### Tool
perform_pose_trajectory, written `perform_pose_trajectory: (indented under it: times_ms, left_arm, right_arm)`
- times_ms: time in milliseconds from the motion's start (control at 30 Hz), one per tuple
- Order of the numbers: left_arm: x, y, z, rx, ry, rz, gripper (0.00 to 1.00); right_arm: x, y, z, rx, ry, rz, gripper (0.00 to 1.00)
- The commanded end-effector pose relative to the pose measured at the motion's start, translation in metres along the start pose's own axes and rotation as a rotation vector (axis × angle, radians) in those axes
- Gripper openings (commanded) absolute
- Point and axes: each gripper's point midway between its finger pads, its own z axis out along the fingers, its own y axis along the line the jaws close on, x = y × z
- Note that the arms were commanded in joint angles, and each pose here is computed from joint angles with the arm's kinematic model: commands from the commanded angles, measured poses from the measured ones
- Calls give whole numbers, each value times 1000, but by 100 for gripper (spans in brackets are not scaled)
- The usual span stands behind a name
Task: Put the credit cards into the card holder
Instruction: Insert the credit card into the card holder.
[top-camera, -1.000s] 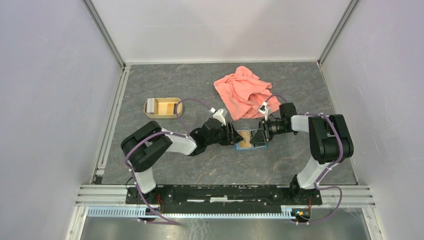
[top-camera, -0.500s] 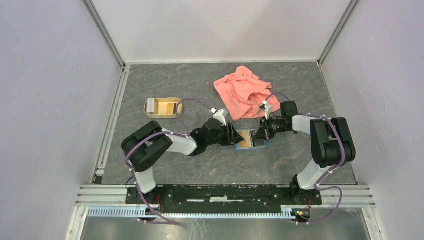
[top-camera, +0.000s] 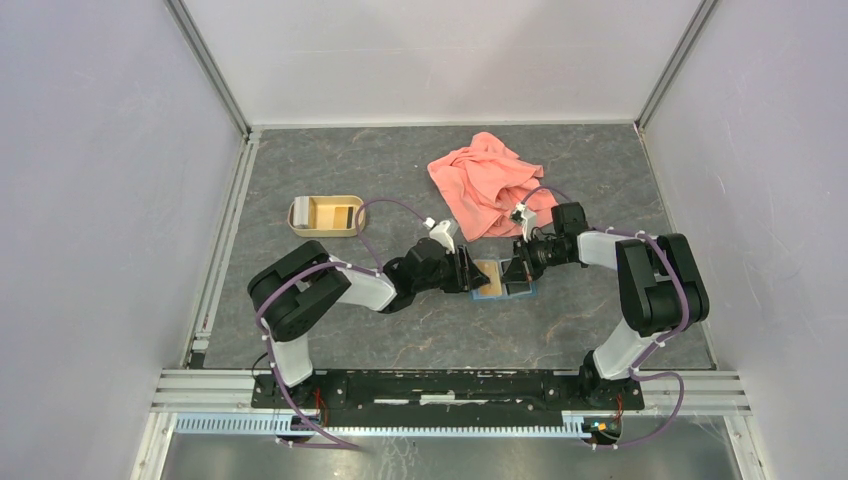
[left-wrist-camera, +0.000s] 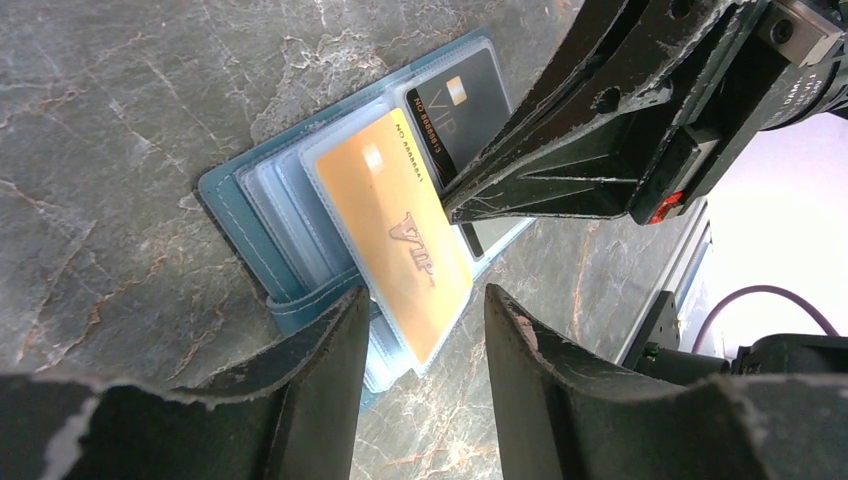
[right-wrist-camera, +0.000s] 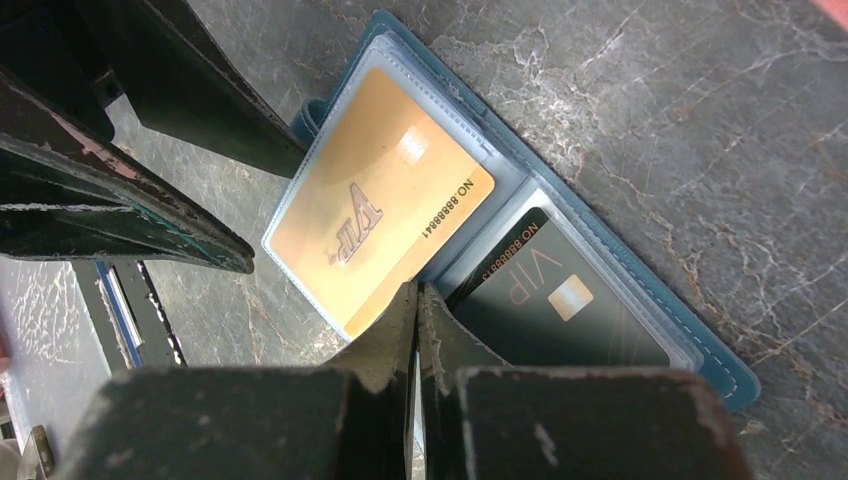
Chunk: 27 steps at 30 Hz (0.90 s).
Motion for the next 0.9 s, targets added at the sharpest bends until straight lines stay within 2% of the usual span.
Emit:
perform_pose_trajectory:
  times_ms: [0,367,867]
  left_arm:
    - [-8,-21,5,59,-14,-4,52]
    - [-12,-40,10,117,-14,14,50]
    - [-22,-57,26,165,-13,27,49]
  right_arm:
    - [-10,4,1,-24,-25,-49,5]
    - [-12,5,-1,-32,-23,-61,6]
    - [-32,-6,-32,32,-84,-120,9]
